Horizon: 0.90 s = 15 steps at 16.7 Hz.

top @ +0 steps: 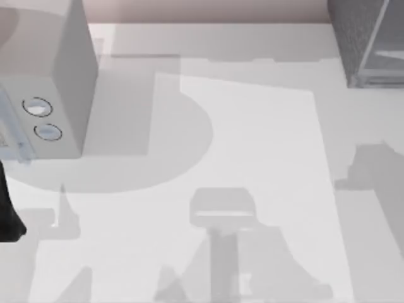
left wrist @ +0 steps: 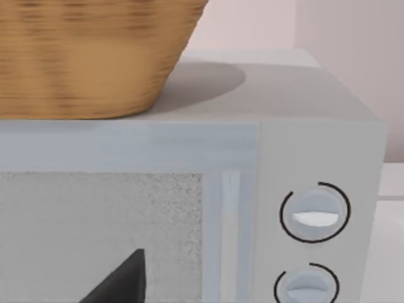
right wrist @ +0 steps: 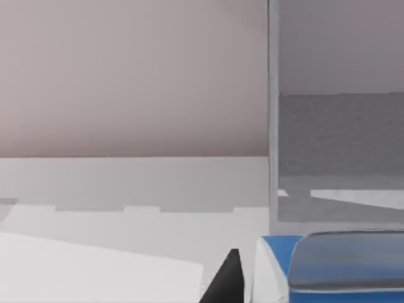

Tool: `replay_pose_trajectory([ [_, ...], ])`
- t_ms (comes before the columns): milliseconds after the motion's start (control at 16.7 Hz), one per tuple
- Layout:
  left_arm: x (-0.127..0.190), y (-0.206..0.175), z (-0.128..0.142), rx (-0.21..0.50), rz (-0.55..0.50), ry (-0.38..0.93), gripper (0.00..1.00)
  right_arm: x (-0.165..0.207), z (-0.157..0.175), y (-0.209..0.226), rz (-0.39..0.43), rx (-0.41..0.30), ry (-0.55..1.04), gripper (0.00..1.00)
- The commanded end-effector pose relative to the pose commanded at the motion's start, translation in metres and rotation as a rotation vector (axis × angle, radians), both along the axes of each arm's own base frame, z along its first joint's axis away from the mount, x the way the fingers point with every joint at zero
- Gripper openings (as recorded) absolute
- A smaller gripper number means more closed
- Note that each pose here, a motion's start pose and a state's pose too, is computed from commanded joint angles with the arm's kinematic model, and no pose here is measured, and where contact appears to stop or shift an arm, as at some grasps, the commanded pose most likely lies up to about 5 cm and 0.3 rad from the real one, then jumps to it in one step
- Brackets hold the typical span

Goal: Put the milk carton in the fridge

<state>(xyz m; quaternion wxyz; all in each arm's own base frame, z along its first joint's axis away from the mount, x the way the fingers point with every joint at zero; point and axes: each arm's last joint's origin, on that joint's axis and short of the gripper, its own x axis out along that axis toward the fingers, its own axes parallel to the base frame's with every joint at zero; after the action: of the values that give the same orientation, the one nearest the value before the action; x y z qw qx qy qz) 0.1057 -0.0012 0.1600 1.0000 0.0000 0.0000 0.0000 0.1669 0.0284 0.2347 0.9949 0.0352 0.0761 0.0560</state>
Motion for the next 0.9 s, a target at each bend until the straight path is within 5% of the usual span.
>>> replay_pose_trajectory([
  [480, 0.0, 0.0, 0.0, 0.0, 0.0, 0.0, 1.0, -0.059, -0.067, -0.027, -0.091, -0.058, -0.14, 0.0],
  [900, 0.0, 0.0, 0.0, 0.0, 0.0, 0.0, 1.0, -0.061, -0.075, -0.03, -0.112, -0.07, -0.152, 0.0],
])
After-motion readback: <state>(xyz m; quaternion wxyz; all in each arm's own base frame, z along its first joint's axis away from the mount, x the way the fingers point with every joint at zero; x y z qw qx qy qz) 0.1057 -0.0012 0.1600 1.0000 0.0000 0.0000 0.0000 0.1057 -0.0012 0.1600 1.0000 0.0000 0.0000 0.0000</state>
